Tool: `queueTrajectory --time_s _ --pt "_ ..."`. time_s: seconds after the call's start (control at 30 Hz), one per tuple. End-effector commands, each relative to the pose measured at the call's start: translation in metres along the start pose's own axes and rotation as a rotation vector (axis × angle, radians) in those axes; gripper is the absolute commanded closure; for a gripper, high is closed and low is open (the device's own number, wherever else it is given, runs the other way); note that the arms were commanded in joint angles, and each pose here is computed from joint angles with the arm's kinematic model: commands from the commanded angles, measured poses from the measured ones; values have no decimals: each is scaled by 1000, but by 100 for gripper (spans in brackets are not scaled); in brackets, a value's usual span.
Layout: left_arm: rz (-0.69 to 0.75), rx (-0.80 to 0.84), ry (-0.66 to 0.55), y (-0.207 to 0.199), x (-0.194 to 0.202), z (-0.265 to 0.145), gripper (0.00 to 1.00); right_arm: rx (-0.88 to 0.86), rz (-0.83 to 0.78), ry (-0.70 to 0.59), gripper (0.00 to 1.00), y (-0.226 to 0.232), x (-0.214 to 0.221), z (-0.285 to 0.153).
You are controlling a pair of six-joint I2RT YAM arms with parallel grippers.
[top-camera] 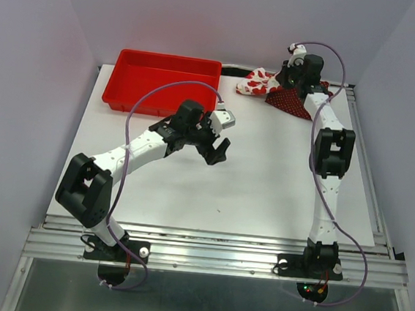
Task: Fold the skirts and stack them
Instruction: Neatly place the folded skirt to the corner
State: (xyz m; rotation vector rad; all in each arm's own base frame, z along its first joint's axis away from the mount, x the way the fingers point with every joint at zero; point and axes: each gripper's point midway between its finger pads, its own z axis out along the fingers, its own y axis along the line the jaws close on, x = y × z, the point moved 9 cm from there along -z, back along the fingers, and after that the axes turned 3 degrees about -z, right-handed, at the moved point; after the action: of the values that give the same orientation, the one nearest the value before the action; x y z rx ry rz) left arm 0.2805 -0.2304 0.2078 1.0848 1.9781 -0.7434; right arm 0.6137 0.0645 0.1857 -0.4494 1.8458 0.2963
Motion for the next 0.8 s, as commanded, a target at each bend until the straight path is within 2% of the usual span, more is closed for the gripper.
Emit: queueTrajectory --time_s 0.0,0.27,0.43,0.57,0.63,0.77 --pt "7 14 -40 -2 -6 -5 1 6 -173 -238 99 -3 -97 -36" --pt "5 22 -43 -2 -7 -5 2 27 -243 -304 99 -12 -126 -59" --pt "0 29 -37 -3 -6 -5 2 133 -217 -302 99 -56 -126 -87" --pt "-3 36 -34 -5 -3 -7 1 199 -163 -283 99 -87 -105 -112" --pt "-6 38 -30 -5 -1 -6 2 220 -121 -237 99 -97 -78 -123" --pt "-11 39 -25 -4 -1 -4 2 199 -86 -142 99 -92 -29 -125"
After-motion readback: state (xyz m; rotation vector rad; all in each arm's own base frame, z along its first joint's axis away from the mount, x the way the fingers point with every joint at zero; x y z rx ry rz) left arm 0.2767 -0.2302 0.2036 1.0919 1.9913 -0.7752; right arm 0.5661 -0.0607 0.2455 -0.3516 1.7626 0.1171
